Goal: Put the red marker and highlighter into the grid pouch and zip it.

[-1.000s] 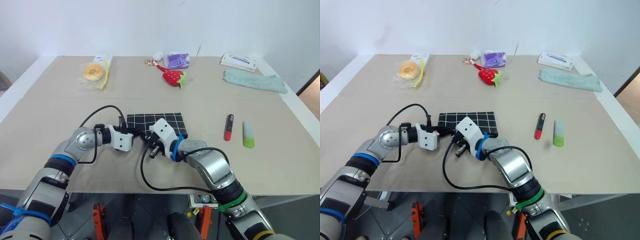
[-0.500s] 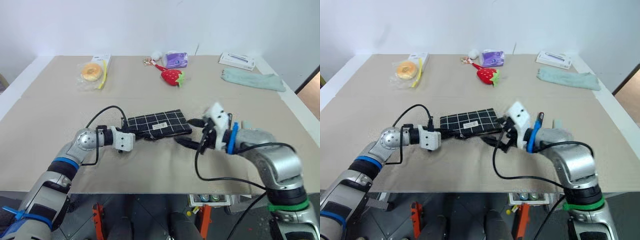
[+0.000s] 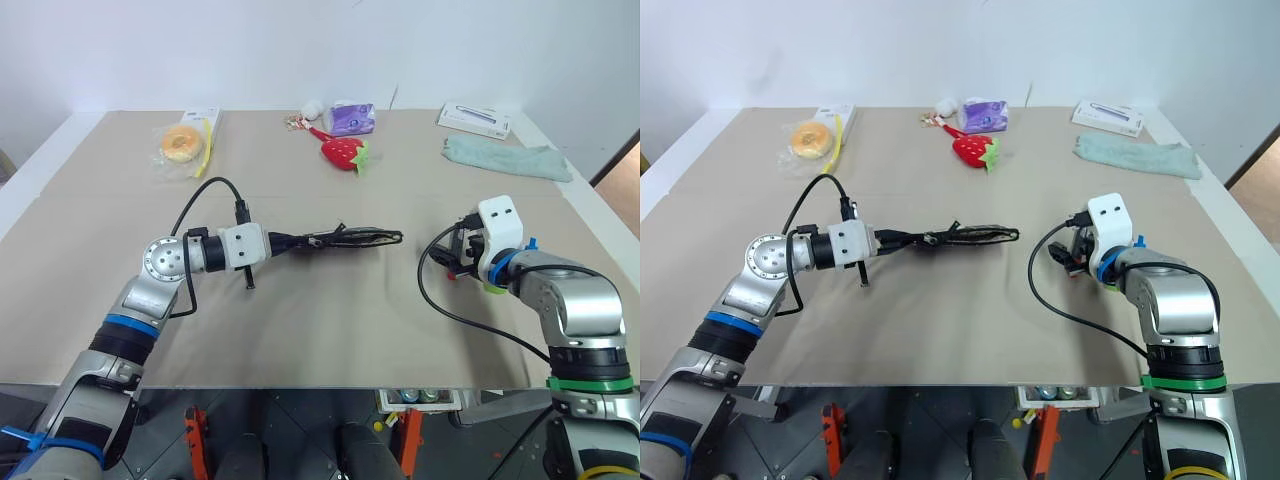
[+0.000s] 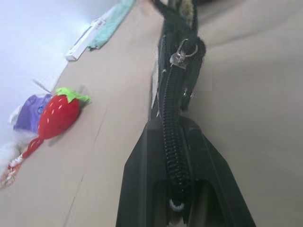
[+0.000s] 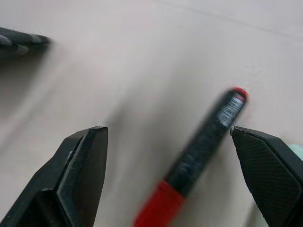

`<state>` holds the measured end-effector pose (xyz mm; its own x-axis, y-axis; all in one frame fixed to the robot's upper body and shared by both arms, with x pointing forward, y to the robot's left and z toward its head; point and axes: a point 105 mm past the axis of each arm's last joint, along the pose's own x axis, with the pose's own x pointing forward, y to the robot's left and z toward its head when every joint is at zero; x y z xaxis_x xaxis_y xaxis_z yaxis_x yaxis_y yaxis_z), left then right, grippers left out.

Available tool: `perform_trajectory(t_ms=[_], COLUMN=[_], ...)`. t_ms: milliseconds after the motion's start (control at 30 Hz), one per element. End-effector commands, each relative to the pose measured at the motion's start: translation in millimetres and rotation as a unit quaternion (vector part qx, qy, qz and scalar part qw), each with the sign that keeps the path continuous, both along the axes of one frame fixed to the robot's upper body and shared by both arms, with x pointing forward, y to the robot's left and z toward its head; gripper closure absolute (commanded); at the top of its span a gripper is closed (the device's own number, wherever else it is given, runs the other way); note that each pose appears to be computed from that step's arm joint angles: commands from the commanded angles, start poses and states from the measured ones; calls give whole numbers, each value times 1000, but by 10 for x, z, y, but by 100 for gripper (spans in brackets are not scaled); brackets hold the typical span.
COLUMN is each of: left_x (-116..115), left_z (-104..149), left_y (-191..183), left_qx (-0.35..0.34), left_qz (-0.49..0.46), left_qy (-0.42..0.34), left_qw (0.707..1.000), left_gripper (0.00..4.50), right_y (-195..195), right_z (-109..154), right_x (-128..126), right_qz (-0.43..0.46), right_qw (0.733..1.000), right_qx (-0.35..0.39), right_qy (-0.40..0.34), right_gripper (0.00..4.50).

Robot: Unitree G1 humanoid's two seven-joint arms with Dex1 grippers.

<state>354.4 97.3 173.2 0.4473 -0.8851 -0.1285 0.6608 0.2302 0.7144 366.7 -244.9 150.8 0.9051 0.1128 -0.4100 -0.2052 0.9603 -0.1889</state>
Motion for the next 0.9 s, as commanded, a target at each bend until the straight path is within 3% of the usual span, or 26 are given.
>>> perform_trajectory(t_ms=[33, 300, 400, 533, 600, 633, 767, 900], left_x=[-30, -48, -47, -42, -38, -35, -40, -37], left_z=[131, 230, 238, 250, 253, 251, 206, 149], left_y=[39, 10, 5, 0, -1, -4, -26, -27], left_qx=[-16, -35, -37, -41, -43, -45, -42, -35], left_qz=[3, 1, 1, 1, 1, 2, 0, 1], left_qy=[-11, -12, -11, -10, -9, -6, 7, 20], left_qw=[1000, 999, 999, 999, 999, 999, 999, 999], left_gripper=[450, 450, 450, 450, 450, 450, 450, 450], right_y=[-47, -130, -124, -141, -70, -14, 322, 523], right_z=[-19, -351, -355, -286, -93, 41, 658, 1042], right_x=[5, -36, -27, -6, 52, 72, -99, -434], right_qz=[-24, -70, -69, -67, -40, -11, 194, 342], right_qw=[1000, 995, 995, 996, 999, 1000, 966, 916], right_qx=[-6, 3, -2, -11, 0, -6, -87, -117], right_qy=[4, 71, 73, 60, 14, -17, -149, -175], right_gripper=[5, 5, 85, 279, 385, 399, 399, 399])
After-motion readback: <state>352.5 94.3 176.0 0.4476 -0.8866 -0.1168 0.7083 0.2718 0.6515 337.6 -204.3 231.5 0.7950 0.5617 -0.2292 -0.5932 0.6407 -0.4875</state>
